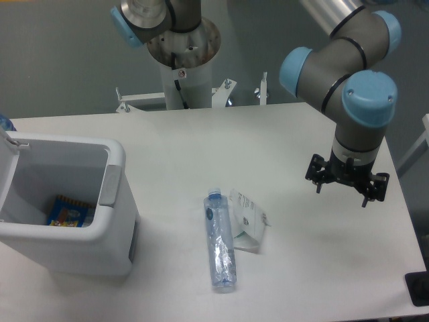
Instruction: Open the trash can
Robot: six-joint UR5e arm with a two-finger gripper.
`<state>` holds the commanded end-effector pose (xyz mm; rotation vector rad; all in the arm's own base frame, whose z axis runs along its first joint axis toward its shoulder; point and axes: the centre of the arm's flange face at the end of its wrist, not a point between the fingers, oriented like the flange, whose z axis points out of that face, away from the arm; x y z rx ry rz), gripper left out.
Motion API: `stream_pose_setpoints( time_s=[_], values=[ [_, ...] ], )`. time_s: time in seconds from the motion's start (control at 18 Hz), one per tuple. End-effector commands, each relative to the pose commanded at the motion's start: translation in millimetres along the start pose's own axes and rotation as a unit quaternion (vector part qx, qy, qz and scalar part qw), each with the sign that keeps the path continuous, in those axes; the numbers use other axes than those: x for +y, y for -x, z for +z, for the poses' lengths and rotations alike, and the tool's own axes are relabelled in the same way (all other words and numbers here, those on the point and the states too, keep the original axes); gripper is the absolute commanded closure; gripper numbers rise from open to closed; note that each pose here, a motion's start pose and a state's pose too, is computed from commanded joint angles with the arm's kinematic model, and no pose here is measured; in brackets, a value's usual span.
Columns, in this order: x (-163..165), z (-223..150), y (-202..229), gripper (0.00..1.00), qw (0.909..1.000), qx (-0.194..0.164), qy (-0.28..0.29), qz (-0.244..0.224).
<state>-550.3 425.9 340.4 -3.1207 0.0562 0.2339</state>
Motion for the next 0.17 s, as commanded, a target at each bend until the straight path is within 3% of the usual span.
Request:
stream_pose_setpoints(
  time_s=[0.17],
  values=[
    [0.2,1.3,-0.6,0.0,1.0,0.001,0.0,0.0]
  ],
)
